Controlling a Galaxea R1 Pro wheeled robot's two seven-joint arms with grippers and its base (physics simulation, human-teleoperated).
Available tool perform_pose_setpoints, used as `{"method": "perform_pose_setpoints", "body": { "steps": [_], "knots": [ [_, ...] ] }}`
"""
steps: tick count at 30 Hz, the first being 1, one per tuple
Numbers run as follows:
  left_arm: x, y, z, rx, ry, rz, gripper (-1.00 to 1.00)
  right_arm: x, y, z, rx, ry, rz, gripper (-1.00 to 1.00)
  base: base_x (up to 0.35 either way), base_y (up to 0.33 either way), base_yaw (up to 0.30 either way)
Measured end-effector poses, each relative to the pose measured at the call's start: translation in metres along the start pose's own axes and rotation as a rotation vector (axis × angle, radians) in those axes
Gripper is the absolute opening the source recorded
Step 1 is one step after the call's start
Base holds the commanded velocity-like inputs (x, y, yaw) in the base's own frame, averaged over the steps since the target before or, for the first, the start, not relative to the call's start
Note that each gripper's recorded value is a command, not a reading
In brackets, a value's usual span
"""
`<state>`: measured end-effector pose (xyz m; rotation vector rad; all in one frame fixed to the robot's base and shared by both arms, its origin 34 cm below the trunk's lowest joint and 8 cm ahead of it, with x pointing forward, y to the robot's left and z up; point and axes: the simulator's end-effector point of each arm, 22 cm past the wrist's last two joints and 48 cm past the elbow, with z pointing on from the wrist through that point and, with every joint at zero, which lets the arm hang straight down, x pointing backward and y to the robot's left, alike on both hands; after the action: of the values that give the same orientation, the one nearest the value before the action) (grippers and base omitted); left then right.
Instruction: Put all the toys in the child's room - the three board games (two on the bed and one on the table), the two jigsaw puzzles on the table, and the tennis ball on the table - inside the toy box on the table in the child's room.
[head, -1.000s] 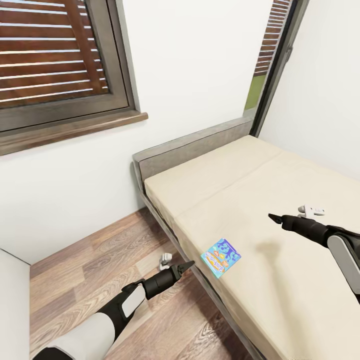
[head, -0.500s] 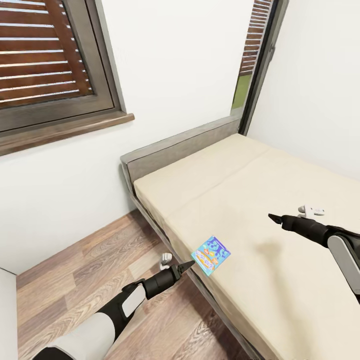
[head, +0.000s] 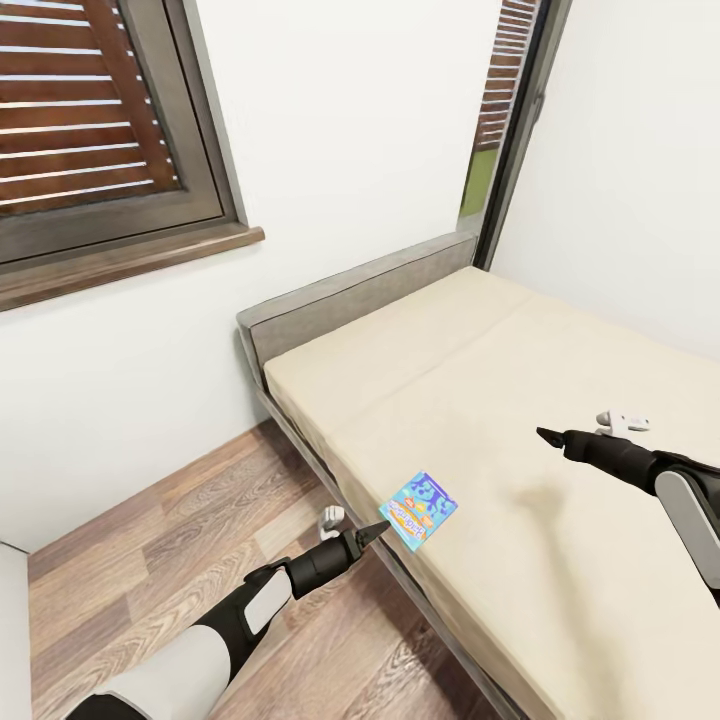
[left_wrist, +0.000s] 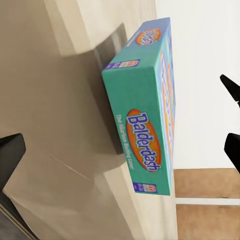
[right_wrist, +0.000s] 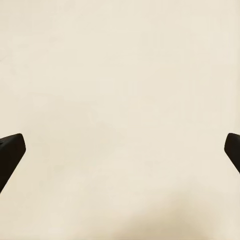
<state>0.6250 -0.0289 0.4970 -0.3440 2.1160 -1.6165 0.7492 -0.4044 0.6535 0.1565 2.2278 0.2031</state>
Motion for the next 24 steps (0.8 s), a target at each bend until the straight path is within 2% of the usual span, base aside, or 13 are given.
{"method": "perform_pose_setpoints", "body": {
  "steps": [24],
  "knots": [
    [-0.0053,-0.0046,0.0031,0.008,-0.002,0.008,1.0,0.0001,0.0003,0.0001,-0.001,0.0,0.0,1.0,0.0,0.0,-0.003]
  ]
}}
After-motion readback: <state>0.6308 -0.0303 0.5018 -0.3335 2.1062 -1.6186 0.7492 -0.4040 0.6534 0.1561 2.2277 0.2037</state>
